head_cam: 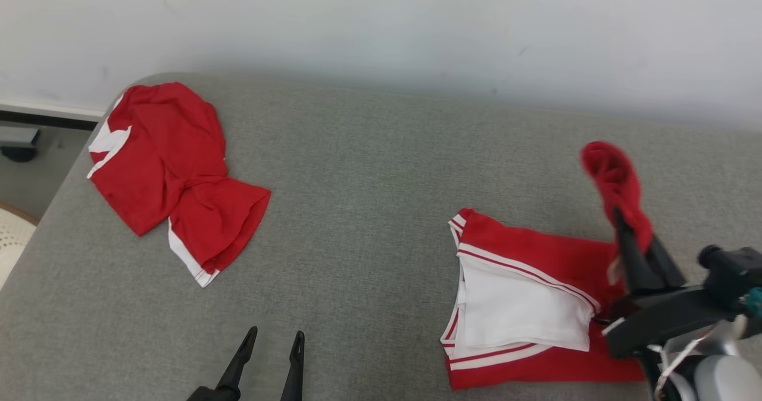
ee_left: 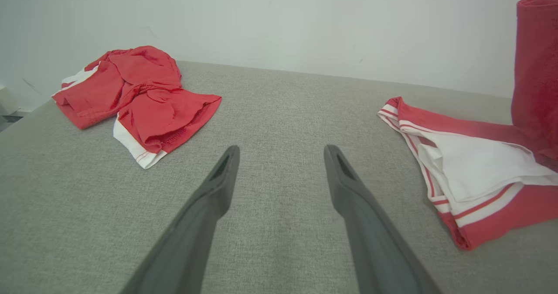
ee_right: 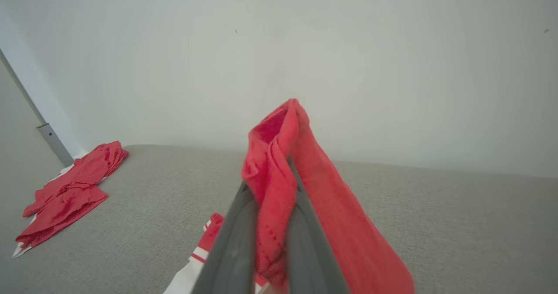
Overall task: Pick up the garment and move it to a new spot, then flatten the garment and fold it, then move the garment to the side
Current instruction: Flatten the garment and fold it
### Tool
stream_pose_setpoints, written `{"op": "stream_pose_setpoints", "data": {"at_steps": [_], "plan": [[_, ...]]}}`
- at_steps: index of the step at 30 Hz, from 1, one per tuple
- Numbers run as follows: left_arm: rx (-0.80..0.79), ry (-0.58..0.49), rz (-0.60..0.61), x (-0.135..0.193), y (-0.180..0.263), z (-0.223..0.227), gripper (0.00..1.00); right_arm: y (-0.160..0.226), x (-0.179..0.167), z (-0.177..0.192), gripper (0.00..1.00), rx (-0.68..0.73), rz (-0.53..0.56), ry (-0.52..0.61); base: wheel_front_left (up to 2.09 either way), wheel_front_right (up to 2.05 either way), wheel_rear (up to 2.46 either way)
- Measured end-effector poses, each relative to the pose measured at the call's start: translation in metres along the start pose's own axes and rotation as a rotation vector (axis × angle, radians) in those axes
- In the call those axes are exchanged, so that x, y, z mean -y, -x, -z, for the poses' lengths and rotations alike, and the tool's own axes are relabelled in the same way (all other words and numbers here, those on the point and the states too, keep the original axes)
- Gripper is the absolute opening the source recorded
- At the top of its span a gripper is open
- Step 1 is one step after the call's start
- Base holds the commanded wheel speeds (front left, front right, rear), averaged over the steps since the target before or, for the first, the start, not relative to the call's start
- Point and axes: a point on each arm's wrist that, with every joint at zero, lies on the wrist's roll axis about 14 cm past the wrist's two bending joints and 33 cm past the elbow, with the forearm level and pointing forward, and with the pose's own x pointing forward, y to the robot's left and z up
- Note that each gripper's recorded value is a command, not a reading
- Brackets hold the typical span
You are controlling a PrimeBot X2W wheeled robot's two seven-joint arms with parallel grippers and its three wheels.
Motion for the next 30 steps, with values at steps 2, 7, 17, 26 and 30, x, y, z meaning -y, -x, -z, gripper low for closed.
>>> {"op": "stream_pose_setpoints", "data": {"at_steps": [2, 7, 17, 26, 30], "plan": [[-0.002, 0.004, -0.012, -0.004, 0.002, 0.001, 1.00, -0.005, -0.023, 0.004, 0.00, -0.007, -0.047, -0.027, 0.00, 0.00, 0.00], [-0.002, 0.012, -0.040, -0.010, 0.004, 0.001, 1.00, -0.015, -0.055, 0.028, 0.00, -0.078, -0.109, -0.050, 0.00, 0.00, 0.00], [-0.017, 0.035, -0.097, -0.026, 0.007, 0.006, 1.00, -0.016, -0.102, 0.110, 0.00, -0.308, -0.223, -0.032, 0.00, 0.00, 0.00], [-0.030, 0.041, -0.132, -0.036, 0.009, 0.011, 1.00, -0.011, -0.125, 0.139, 1.00, -0.379, -0.272, -0.062, 0.00, 0.00, 0.00], [-0.028, 0.045, -0.129, -0.034, 0.007, 0.011, 1.00, -0.017, -0.127, 0.128, 1.00, -0.327, -0.263, -0.093, 0.00, 0.00, 0.00]]}}
